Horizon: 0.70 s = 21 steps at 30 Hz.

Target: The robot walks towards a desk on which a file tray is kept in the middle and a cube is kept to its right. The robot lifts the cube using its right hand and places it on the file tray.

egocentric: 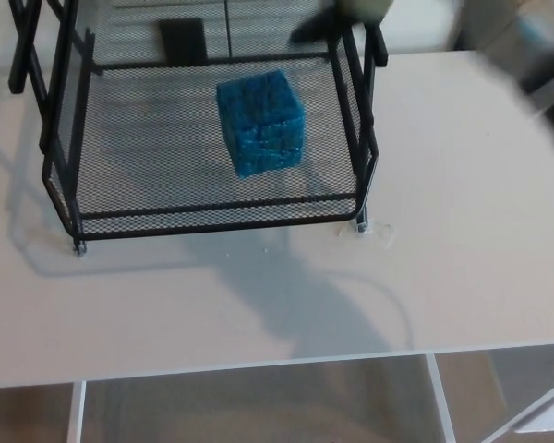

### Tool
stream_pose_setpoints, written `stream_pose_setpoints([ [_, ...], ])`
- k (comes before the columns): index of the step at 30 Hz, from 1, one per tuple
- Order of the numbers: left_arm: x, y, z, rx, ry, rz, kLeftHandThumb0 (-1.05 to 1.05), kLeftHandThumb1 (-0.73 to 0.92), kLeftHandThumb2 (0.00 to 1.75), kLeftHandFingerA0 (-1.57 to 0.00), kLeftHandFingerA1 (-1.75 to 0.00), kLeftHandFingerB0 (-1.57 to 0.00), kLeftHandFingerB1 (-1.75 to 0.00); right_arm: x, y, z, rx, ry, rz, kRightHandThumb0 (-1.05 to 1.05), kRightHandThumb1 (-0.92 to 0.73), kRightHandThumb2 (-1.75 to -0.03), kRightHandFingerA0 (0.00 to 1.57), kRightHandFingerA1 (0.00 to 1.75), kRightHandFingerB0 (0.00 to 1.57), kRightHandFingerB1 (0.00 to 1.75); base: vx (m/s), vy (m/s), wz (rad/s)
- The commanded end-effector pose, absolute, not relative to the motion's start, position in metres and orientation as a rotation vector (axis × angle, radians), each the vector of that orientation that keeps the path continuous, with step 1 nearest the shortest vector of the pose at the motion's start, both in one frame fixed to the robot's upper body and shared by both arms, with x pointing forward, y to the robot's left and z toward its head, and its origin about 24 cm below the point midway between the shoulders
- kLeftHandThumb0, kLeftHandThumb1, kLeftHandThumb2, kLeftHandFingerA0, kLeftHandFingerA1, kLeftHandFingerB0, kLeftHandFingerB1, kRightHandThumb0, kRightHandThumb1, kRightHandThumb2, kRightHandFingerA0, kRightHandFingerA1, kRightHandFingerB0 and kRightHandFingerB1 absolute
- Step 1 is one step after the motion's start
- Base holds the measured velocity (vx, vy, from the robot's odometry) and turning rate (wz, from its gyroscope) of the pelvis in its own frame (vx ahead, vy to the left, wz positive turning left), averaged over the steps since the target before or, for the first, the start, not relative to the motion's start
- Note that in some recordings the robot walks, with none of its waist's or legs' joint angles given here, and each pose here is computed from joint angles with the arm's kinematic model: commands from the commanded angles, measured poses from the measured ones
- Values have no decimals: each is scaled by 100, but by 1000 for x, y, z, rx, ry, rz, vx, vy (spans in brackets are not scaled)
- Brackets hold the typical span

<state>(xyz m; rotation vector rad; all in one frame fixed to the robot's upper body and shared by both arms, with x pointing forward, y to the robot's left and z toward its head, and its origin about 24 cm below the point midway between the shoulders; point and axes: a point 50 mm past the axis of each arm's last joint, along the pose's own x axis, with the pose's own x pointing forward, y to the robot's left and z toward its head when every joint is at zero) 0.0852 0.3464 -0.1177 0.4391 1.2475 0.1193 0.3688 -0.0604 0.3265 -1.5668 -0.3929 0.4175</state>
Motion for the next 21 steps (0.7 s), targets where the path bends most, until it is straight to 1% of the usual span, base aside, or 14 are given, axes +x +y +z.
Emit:
stream_pose_setpoints([
  [1, 79, 349, -117, 447, 1235, 127, -105, 47, 148, -60, -100, -37, -84, 336, -130, 405, -1370, -473, 328, -102, -61, -88, 0, 11, 1, 5, 0, 0, 0],
  [3, 77, 348, -117, 427, 1228, 134, -105, 45, 147, -59, -100, -34, -83, 325, -176, 420, -1286, -477, 210, -100, -62, -93, 0, 14, 0, 12, 0, 0, 0],
  [4, 78, 348, -117, 436, 1228, 125, -105, 46, 137, -67, -102, -59, -96, 319, -196, 426, -1238, -450, 135, -83, -56, -82, 0, 0, 0, 21, 0, 0, 0],
  [7, 75, 349, -118, 447, 1253, 140, -105, 45, 147, -78, -107, -38, -84, 282, -285, 432, -1158, -434, -101, -86, -64, -97, 0, 24, 0, 8, 0, 0, 0],
  [9, 76, 349, -118, 448, 1253, 143, -105, 45, 147, -78, -107, -38, -84, 278, -292, 432, -1152, -438, -115, -86, -64, -97, 0, 24, 0, 8, 0, 0, 0],
  [12, 75, 349, -118, 455, 1251, 134, -105, 46, 148, -84, -110, -45, -88, 243, -359, 410, -1107, -347, -269, -83, -63, -91, 0, 11, 0, 4, 0, 0, 0],
  [13, 76, 351, -117, 455, 1249, 137, -105, 44, 148, -88, -113, -46, -89, 234, -372, 401, -1056, -314, -303, -64, -74, -66, 0, 9, 0, 27, 0, 0, 0],
  [14, 78, 352, -116, 449, 1245, 143, -104, 50, 151, -77, -108, -42, -87, 212, -399, 377, -952, -247, -376, -64, -57, -94, 0, 34, 3, 23, 0, 0, 0],
  [15, 80, 352, -115, 441, 1243, 147, -104, 50, 151, -77, -108, -42, -87, 192, -419, 358, -882, -198, -432, -64, -57, -94, 0, 34, 3, 23, 0, 0, 0],
  [16, 81, 352, -115, 443, 1239, 143, -104, 44, 139, -72, -104, -63, -97, 188, -426, 350, -854, -171, -465, -69, -58, -94, 3, 31, 3, 25, 0, 0, 0],
  [17, 82, 353, -114, 442, 1229, 139, -105, 48, 149, -81, -110, -40, -86, 173, -447, 324, -784, -92, -564, -71, -58, -94, 1, 37, 0, 27, 0, 0, 0],
  [19, 84, 353, -113, 434, 1220, 140, -105, 48, 149, -81, -110, -40, -86, 158, -462, 303, -749, -38, -640, -71, -58, -94, 1, 37, 0, 27, 0, 0, 0],
  [20, 83, 354, -113, 413, 1216, 154, -105, 46, 149, -81, -111, -45, -90, 136, -485, 256, -678, 53, -742, -72, -62, -93, 10, 48, 5, 27, 0, 0, 0],
  [21, 83, 354, -113, 419, 1217, 156, -105, 47, 151, -83, -113, -48, -93, 123, -492, 235, -661, 142, -796, -65, -79, -65, 41, 58, 9, 22, 0, 0, 0],
])
